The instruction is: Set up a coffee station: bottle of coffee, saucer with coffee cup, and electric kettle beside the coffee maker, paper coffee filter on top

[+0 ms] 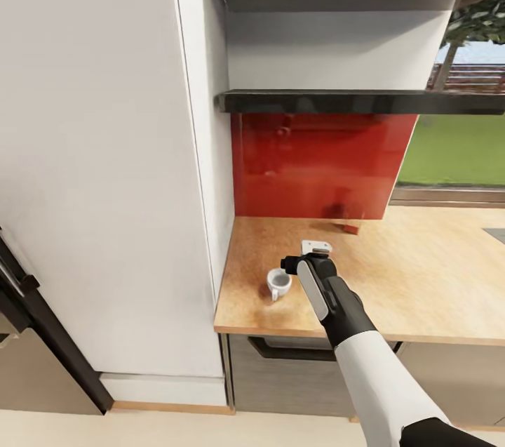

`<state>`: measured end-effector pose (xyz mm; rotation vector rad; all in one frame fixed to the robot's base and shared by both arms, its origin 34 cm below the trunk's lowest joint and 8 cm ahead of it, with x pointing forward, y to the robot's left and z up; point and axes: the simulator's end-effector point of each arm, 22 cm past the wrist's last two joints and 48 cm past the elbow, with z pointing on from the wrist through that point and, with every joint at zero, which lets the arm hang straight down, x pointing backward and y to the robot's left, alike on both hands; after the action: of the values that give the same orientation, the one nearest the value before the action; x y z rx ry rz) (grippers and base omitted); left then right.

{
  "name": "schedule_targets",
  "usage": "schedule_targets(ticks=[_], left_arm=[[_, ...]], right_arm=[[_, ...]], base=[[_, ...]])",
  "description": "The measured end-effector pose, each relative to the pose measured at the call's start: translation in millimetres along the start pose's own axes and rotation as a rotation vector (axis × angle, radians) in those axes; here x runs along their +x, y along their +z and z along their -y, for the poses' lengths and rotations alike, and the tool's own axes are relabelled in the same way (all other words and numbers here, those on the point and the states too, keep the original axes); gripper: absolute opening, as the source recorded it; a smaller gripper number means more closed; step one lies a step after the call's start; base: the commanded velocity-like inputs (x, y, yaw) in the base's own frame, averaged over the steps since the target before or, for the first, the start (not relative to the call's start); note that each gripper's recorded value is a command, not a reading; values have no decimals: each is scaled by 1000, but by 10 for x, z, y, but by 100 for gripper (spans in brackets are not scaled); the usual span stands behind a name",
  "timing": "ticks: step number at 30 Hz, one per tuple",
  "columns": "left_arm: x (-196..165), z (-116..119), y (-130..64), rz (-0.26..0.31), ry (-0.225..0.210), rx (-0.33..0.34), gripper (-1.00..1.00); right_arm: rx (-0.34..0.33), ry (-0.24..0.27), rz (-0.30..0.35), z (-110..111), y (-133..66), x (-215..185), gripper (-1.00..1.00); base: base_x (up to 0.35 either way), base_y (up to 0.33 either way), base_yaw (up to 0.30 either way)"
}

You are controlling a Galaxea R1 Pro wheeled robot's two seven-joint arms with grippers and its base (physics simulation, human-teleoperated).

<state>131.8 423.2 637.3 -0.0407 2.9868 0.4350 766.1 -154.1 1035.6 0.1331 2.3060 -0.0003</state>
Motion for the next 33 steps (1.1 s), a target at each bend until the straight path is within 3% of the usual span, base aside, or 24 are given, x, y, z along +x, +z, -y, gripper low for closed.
schedule_targets(ticks=[7,12,33], left_arm=[[0,7,0,0,0,1,100],[0,0,1,-1,0,0,100],[0,-9,1,-1,0,-1,100]], right_arm=[[5,-6,-26,9,53,107,100],[11,-13,-62,24,117,254,100],[22,-23,-106,48,193,442,100]], base=[[179,75,0],[20,9,0],[0,0,0]])
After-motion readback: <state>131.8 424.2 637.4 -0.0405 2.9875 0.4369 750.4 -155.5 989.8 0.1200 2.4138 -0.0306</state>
